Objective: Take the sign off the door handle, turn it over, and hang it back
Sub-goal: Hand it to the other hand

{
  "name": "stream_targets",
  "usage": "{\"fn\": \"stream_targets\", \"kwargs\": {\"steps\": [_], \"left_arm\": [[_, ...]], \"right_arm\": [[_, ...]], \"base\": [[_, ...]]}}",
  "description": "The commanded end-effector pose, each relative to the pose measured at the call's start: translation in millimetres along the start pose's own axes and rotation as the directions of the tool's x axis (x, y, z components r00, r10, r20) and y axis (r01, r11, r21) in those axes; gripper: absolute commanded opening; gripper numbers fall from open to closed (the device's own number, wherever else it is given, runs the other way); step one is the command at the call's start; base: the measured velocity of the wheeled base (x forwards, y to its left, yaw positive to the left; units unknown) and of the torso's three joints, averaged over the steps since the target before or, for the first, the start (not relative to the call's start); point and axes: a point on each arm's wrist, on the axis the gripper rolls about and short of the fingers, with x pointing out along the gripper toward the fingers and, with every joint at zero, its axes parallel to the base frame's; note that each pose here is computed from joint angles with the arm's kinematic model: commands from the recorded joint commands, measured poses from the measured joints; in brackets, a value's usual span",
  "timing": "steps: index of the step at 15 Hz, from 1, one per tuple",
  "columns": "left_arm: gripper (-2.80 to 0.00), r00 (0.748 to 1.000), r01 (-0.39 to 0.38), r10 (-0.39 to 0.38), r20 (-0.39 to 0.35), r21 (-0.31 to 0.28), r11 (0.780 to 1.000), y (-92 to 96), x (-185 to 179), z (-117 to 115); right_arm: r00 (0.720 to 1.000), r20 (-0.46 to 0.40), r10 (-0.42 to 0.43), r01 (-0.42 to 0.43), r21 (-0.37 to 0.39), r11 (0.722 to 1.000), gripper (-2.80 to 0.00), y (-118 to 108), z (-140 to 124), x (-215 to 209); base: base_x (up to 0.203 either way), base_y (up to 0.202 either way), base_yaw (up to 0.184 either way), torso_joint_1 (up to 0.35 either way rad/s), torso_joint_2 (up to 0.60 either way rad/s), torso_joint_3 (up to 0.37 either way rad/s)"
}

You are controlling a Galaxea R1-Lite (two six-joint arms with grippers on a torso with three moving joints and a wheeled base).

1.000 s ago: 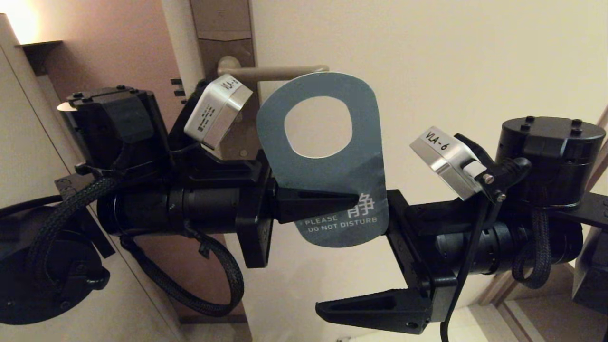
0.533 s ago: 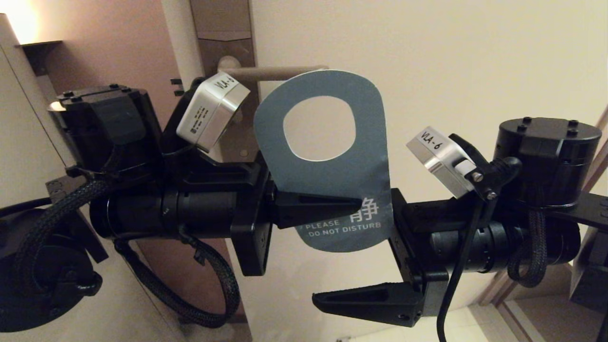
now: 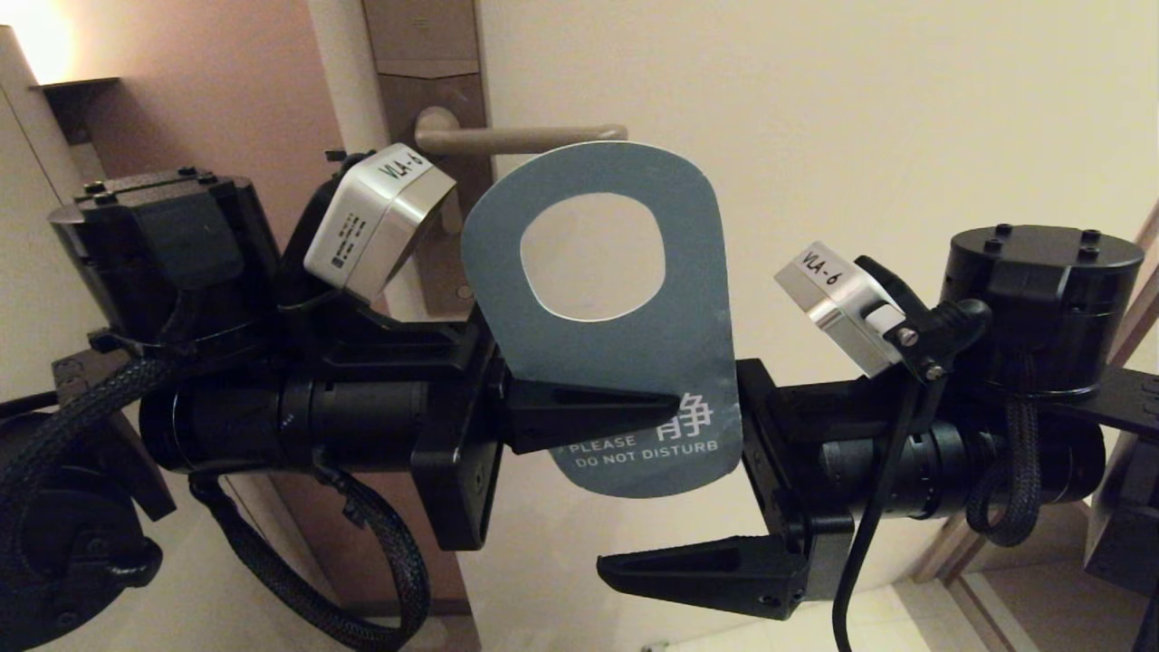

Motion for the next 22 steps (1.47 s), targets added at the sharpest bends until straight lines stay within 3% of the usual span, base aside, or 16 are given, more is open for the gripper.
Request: {"fn": "stream_targets", "kwargs": {"steps": [1,6,7,22], "left_arm": [[-2.80,1.000,0.007,-0.007,0.003,0.004,1.000,-0.7,0.2,0.5],[-2.80,1.000,0.021,-0.021,-0.001,-0.002,1.000,-3.3,3.6,-1.5],[-2.80,1.000,0.021,-0.021,-0.002,-0.004,1.000,-3.5,3.5,-2.3],[-2.80,1.000,0.021,-0.022,-0.009,-0.013,1.000,-1.9,5.4,-5.4]], "right_arm": [[1.000,0.004,0.005,-0.005,-0.004,1.000,0.00,0.5,0.6,-0.1],[1.000,0.002,0.005,-0.005,-0.002,1.000,0.00,0.0,-0.2,0.0],[1.000,0.001,0.003,-0.003,-0.001,1.000,-2.80,-0.2,-0.7,-0.4],[1.000,-0.005,0.001,-0.001,0.005,1.000,-2.80,-0.4,-3.2,-1.2]], "base": [[0.000,0.000,0.000,0.000,0.00,0.000],[0.000,0.000,0.000,0.000,0.00,0.000],[0.000,0.000,0.000,0.000,0.00,0.000],[0.000,0.000,0.000,0.000,0.00,0.000]]}}
